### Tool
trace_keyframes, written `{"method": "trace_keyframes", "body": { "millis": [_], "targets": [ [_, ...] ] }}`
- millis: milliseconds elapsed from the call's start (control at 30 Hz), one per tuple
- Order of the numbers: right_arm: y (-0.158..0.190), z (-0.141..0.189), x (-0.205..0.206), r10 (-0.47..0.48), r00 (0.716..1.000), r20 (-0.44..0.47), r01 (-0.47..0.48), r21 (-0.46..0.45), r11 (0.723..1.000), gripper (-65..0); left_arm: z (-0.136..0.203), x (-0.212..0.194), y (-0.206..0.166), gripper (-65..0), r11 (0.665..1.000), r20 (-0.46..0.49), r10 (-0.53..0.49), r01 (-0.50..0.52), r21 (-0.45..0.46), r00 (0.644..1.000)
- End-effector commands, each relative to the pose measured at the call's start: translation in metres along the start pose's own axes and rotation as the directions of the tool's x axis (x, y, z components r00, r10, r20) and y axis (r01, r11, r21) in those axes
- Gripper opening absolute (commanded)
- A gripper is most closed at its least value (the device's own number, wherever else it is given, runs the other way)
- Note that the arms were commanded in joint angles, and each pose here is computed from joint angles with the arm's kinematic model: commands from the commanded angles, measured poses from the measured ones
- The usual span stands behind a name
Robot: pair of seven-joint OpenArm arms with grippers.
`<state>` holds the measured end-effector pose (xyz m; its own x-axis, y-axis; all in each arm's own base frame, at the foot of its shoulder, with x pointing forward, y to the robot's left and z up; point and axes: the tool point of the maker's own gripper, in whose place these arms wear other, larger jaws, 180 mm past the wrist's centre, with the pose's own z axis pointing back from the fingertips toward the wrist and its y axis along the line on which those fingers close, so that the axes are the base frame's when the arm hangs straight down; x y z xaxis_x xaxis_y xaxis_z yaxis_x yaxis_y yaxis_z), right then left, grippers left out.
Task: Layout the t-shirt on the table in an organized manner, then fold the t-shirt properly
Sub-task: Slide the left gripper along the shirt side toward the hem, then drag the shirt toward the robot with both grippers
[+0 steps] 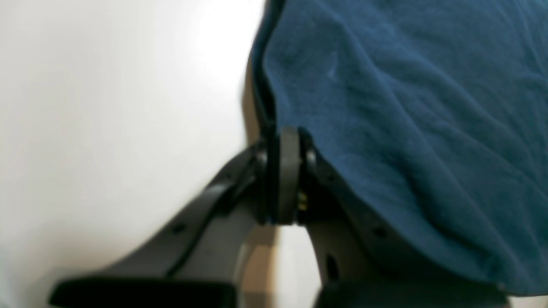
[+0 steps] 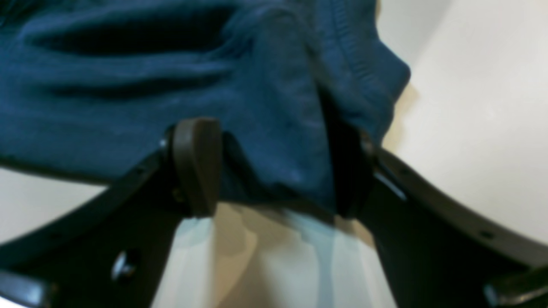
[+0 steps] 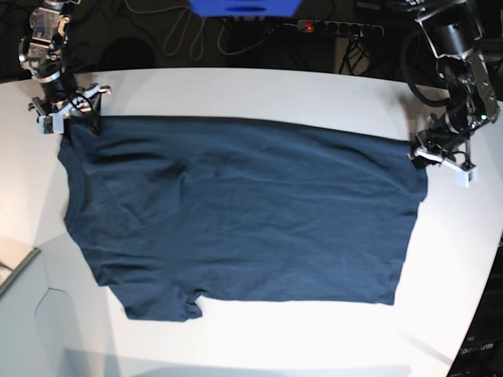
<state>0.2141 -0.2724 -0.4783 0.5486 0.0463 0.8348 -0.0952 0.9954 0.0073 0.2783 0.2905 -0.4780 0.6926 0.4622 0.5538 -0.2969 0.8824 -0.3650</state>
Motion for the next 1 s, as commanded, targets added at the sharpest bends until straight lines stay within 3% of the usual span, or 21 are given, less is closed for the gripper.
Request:
{"method": "trace_keyframes", "body": {
  "millis": [0, 200, 233, 733, 967],
  "targets": [
    [0.000, 0.004, -0.012, 0.017, 0.998, -0.057, -0.016, 0.014, 1.000, -34.4, 0.002, -0.017, 0.009, -65.0, 0.999, -0.084, -0.022, 0.025, 0.034, 0.996],
    [0.000, 0.009, -0.019, 0.018, 0.997, -0.076, -0.017, 0.015, 1.000, -63.2, 0.007, -0.022, 0.016, -64.9, 0.999, -0.097, -0.021, 0.025, 0.046, 0.995],
    [0.001, 0.012, -0.021, 0.019, 0.997, -0.078, -0.018, 0.015, 1.000, -65.0, 0.011, -0.015, 0.019, -64.9, 0.998, -0.085, -0.038, 0.043, 0.053, 0.996],
    [0.013, 0.051, -0.050, 0.038, 0.989, -0.141, -0.035, 0.024, 0.999, -65.0, 0.053, -0.013, 0.024, -64.9, 0.980, -0.089, -0.171, 0.179, 0.091, 0.981],
    [0.024, 0.070, -0.056, 0.050, 0.987, -0.155, -0.046, 0.031, 0.998, -65.0, 0.076, -0.008, 0.049, -64.9, 0.977, -0.047, -0.134, 0.140, 0.159, 0.990]
  ]
}}
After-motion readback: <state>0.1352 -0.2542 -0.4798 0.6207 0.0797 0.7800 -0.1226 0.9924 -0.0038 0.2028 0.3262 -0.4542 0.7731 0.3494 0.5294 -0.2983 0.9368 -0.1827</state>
